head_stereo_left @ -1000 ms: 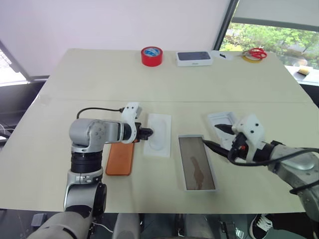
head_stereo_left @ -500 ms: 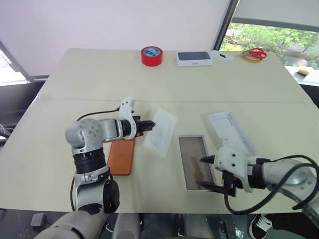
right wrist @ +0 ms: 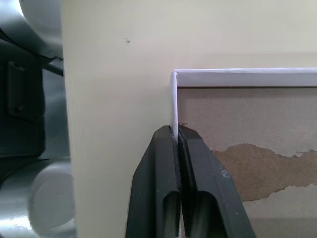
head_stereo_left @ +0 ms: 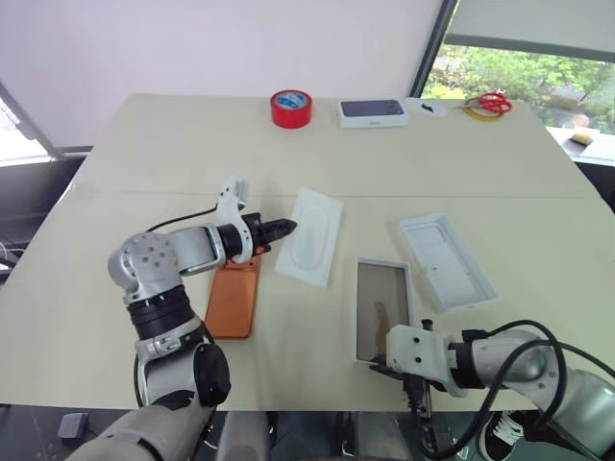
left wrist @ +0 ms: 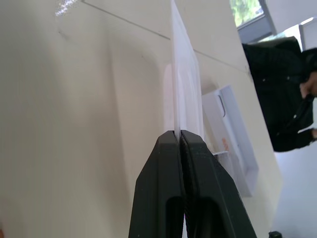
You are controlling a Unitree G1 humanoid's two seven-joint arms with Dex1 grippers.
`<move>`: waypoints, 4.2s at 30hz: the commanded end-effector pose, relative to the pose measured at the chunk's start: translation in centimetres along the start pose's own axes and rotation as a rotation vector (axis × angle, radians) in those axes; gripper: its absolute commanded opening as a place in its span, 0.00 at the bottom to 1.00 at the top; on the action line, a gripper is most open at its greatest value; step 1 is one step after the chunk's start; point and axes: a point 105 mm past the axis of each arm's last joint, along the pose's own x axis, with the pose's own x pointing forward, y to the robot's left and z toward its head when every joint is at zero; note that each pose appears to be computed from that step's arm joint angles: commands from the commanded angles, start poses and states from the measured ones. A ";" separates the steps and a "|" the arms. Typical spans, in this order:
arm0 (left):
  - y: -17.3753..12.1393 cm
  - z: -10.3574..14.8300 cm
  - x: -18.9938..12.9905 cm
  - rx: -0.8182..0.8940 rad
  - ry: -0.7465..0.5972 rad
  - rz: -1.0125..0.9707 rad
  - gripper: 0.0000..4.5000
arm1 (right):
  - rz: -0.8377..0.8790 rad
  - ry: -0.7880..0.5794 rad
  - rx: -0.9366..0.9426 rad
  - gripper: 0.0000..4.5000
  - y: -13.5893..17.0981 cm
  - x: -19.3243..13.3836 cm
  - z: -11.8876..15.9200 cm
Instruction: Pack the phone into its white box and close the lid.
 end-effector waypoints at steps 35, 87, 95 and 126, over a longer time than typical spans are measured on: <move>-2.9 -1.9 4.4 -0.068 -0.049 0.072 0.00 | -0.426 -0.168 -0.021 0.76 -11.0 -5.9 1.9; 3.5 -2.3 -6.2 0.913 0.110 -0.016 1.00 | -0.551 0.047 0.072 0.00 -16.5 3.6 4.9; 3.3 -2.7 -5.5 0.923 0.115 -0.033 1.00 | -0.613 0.128 -0.083 0.00 -17.4 2.2 4.1; 2.5 -3.9 -4.7 0.908 0.123 -0.072 1.00 | -0.696 -0.041 -0.146 0.00 -19.2 4.1 5.9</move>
